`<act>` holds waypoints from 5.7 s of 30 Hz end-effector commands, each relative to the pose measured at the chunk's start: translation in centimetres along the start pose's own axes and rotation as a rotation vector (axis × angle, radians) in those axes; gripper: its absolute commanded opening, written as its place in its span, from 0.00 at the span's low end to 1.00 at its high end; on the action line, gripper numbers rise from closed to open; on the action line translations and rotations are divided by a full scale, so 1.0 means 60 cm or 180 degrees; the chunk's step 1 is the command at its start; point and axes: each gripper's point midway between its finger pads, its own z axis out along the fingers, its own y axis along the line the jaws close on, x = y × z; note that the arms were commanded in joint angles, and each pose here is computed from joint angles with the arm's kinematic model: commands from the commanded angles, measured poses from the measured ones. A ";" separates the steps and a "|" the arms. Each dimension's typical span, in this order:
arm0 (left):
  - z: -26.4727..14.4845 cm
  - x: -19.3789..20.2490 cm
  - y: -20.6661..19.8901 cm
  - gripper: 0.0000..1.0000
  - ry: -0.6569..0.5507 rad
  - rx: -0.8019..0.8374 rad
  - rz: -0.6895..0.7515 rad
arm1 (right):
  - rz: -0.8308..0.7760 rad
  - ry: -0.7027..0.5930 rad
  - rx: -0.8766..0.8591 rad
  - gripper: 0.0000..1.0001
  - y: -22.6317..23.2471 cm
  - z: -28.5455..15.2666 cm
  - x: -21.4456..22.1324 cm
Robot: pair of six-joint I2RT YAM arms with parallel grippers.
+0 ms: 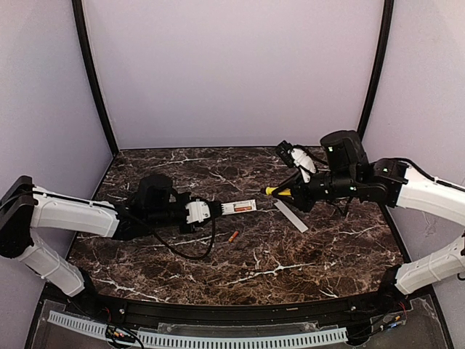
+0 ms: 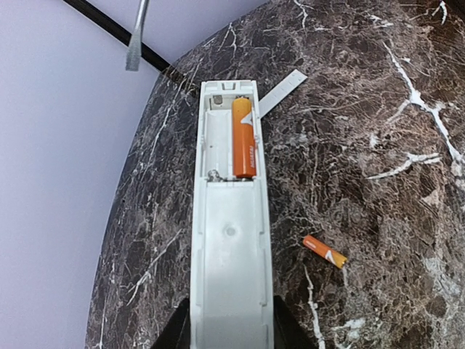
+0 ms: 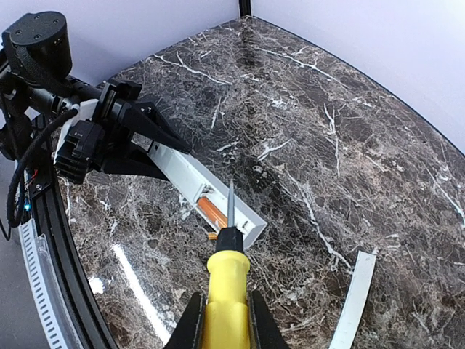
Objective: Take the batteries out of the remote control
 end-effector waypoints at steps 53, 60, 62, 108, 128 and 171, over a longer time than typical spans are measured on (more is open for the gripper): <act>-0.113 0.053 0.040 0.00 0.0693 -0.0143 0.0594 | -0.1759 0.0714 -0.0969 0.00 0.089 0.046 -0.059; -0.124 0.029 0.024 0.00 0.0437 -0.0107 0.0870 | -0.1825 0.0770 -0.0974 0.00 0.087 0.073 -0.066; -0.126 0.031 0.019 0.00 0.0438 -0.0098 0.0951 | -0.1847 0.0751 -0.0982 0.00 0.090 0.076 -0.072; -0.127 0.039 0.016 0.00 0.0635 -0.0145 0.1213 | -0.1642 0.1026 -0.0764 0.00 0.079 0.124 -0.053; -0.130 0.035 0.012 0.00 0.0636 -0.0145 0.1279 | -0.1575 0.1161 -0.0837 0.00 0.075 0.136 -0.028; -0.119 0.032 -0.001 0.00 0.0560 -0.0103 0.1263 | -0.1244 0.1479 -0.1385 0.00 0.104 0.197 0.048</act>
